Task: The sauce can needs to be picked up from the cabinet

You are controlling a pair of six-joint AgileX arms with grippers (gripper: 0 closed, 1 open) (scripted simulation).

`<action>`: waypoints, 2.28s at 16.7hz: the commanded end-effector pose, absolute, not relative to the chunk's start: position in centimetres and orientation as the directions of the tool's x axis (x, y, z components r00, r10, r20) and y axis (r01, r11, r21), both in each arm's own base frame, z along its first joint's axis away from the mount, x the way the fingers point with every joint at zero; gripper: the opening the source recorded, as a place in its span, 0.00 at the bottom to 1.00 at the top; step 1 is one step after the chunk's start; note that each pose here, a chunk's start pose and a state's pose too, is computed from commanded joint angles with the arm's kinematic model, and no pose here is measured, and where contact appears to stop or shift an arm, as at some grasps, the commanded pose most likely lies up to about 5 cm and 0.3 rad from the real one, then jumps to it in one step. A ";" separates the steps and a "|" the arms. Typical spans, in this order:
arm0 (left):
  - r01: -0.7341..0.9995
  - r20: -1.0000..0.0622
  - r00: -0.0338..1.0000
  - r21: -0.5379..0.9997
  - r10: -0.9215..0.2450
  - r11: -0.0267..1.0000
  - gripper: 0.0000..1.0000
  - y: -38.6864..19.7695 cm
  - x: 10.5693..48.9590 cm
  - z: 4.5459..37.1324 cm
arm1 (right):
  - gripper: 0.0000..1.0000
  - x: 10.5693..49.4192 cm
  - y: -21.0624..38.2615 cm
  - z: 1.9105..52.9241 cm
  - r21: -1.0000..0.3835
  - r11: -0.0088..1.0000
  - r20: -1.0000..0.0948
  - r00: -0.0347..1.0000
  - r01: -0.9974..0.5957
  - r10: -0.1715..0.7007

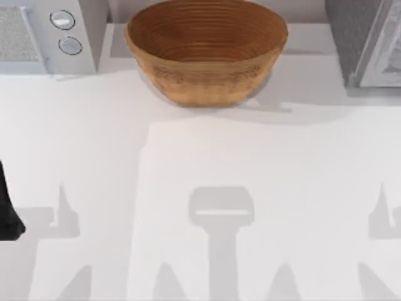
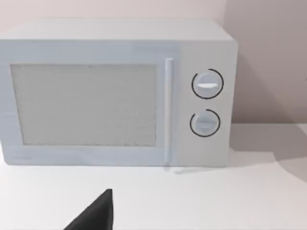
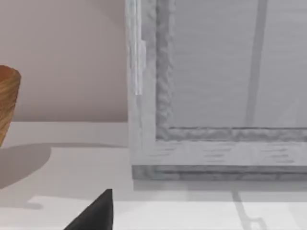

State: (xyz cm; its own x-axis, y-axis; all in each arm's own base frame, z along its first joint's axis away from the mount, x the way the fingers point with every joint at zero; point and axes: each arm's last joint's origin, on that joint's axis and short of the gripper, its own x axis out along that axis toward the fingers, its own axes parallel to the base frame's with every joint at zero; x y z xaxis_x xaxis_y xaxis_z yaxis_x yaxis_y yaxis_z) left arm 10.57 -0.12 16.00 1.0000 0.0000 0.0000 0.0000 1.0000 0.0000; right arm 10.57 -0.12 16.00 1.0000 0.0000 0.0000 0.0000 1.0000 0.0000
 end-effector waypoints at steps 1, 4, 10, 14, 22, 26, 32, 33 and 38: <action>0.000 0.000 1.000 0.000 0.000 1.000 1.00 -0.1 10.6 16.0 | 1.00 10.6 -0.1 16.0 0.000 1.000 0.000 1.000 0.000 0.000; 0.000 0.000 1.000 0.000 0.000 1.000 1.00 -0.1 10.6 16.0 | 1.00 10.5 0.0 16.8 0.001 1.000 0.003 1.000 -0.008 0.008; 0.000 0.000 1.000 0.000 0.000 1.000 1.00 -0.1 10.6 16.0 | 1.00 11.1 0.5 25.7 0.004 0.999 0.004 0.999 -0.034 0.034; 0.000 0.000 1.000 0.000 0.000 1.000 1.00 -0.1 10.6 16.0 | 1.00 13.4 1.1 34.4 0.000 1.000 -0.004 1.000 -0.021 0.021; 0.000 0.000 1.000 0.000 0.000 1.000 1.00 -0.1 10.6 16.0 | 1.00 21.6 3.4 47.7 -0.004 1.000 -0.006 1.000 -0.007 0.007; 0.000 0.000 1.000 0.000 0.000 1.000 1.00 -0.1 10.6 16.0 | 1.00 24.7 4.4 50.3 -0.001 1.000 -0.002 1.000 -0.002 0.002; 0.000 0.000 1.000 0.000 0.000 1.000 1.00 -0.1 10.6 16.0 | 1.00 25.6 4.7 51.0 0.000 1.000 0.000 1.000 0.000 0.000; 0.000 0.000 1.000 0.000 0.000 1.000 1.00 -0.1 10.6 16.0 | 1.00 25.6 4.7 51.0 0.000 1.000 0.000 1.000 0.000 0.000; 0.000 0.000 1.000 0.000 0.000 1.000 1.00 -0.1 10.6 16.0 | 1.00 27.0 6.1 51.4 0.003 1.000 0.011 1.000 -0.018 0.018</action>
